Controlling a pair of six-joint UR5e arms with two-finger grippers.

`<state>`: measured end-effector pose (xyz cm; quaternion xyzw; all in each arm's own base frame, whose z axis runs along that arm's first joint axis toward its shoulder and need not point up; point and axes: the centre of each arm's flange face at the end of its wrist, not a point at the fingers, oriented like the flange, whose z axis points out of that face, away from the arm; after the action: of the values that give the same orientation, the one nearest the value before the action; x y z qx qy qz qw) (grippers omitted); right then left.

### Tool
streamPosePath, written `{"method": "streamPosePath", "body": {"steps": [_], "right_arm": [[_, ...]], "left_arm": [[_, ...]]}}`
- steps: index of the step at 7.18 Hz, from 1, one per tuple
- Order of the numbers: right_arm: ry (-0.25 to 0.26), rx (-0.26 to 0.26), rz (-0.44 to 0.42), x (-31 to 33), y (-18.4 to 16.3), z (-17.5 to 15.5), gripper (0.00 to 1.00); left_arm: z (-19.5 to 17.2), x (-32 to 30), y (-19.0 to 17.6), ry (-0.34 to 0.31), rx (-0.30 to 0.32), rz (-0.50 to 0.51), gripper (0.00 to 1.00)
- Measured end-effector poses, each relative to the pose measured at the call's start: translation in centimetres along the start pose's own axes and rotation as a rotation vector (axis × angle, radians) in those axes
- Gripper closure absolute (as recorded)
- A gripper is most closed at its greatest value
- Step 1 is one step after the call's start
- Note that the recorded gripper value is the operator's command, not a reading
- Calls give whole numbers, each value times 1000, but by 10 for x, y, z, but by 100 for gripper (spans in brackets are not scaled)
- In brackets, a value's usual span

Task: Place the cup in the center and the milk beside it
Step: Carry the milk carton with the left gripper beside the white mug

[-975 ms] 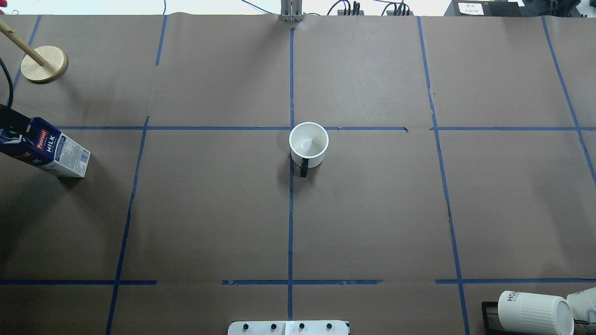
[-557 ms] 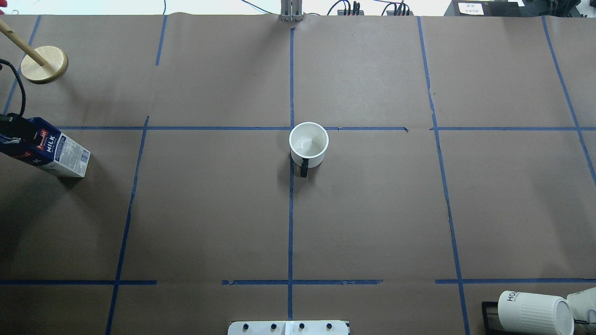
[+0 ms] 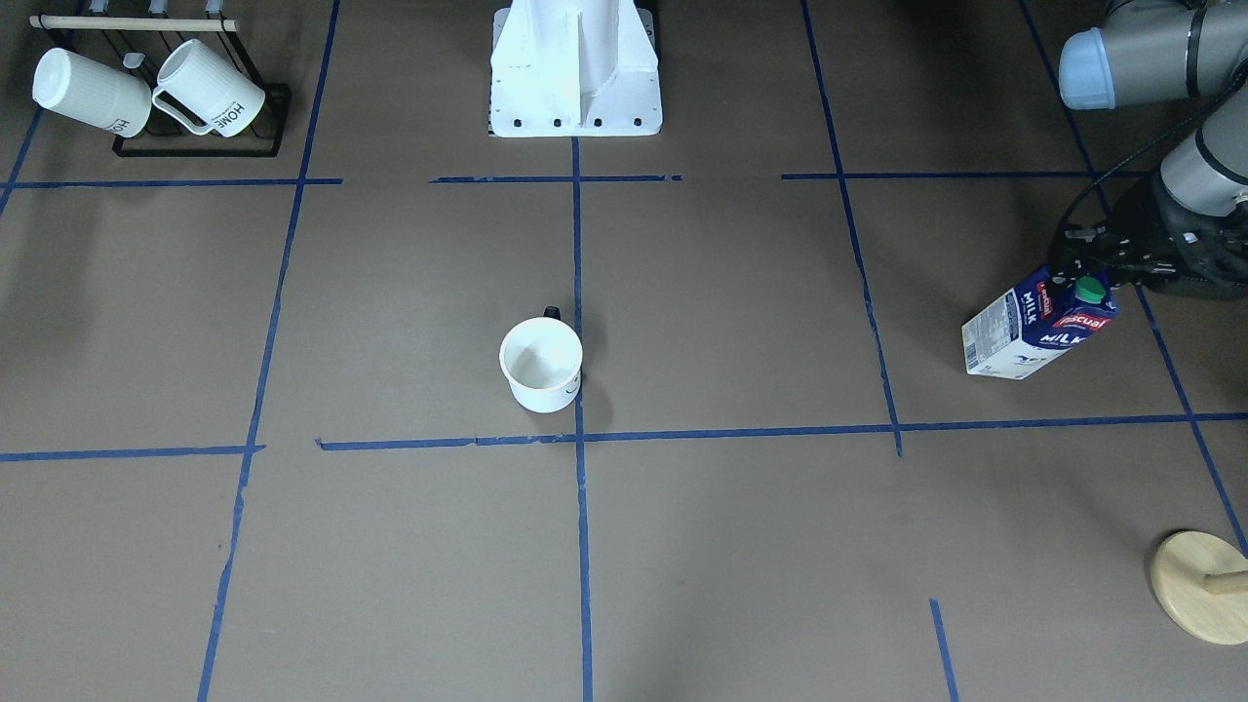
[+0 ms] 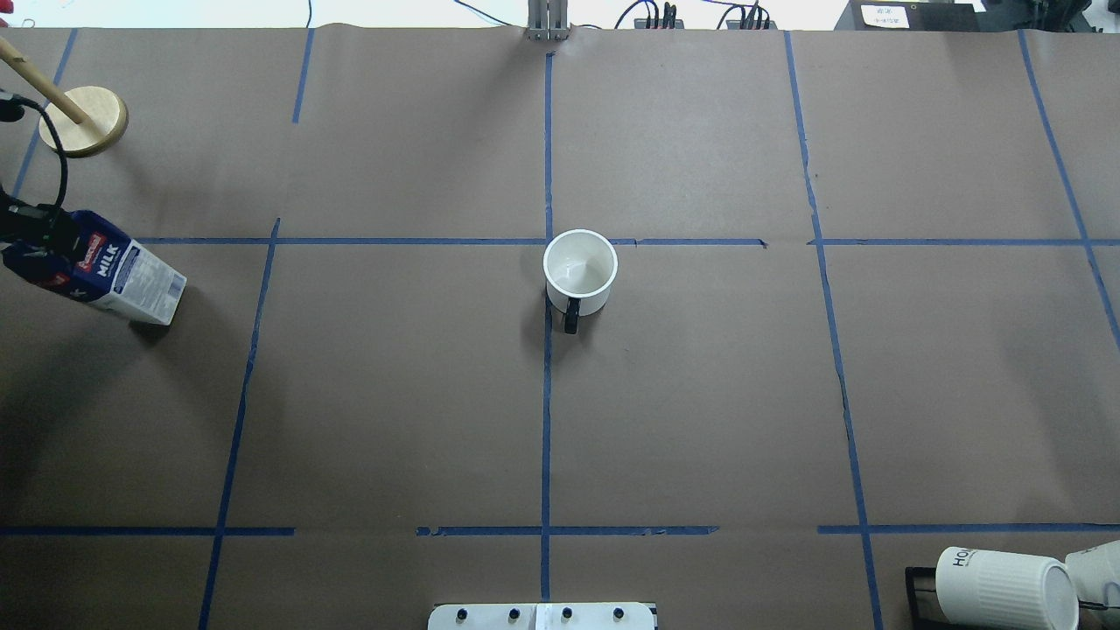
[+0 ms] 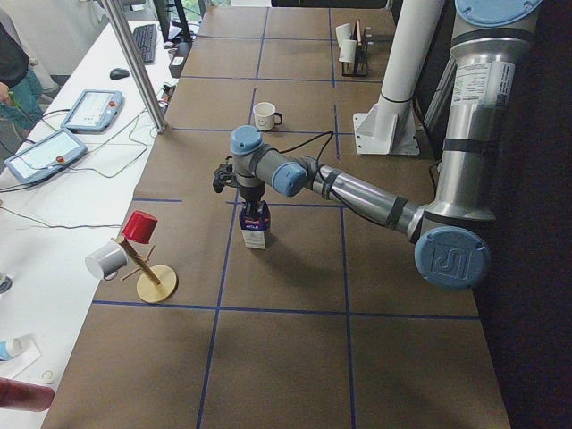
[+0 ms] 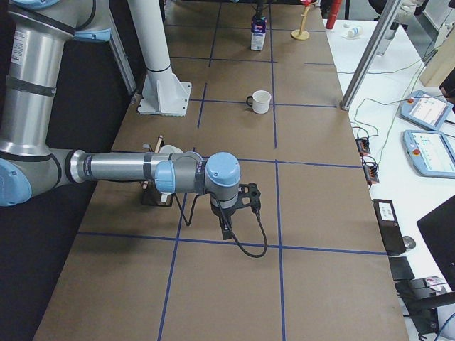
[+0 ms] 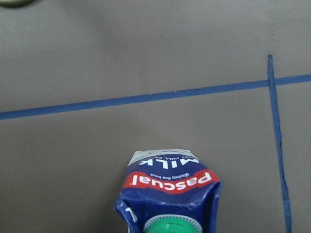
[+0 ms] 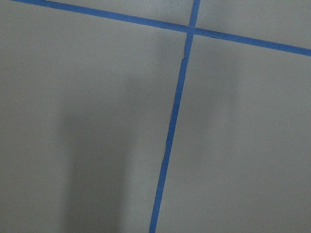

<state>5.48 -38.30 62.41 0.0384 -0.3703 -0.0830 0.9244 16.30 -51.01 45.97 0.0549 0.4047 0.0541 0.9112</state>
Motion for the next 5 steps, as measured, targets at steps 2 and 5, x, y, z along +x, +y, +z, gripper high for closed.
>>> {"method": "streamPosePath", "body": {"steps": [2, 5], "right_arm": [[0, 0, 0, 0, 0, 0, 0], [0, 0, 4, 0, 0, 0, 0]], "left_arm": [[-30, 56, -39, 8, 10, -25, 56], [-41, 228, -67, 34, -20, -104, 56]]}}
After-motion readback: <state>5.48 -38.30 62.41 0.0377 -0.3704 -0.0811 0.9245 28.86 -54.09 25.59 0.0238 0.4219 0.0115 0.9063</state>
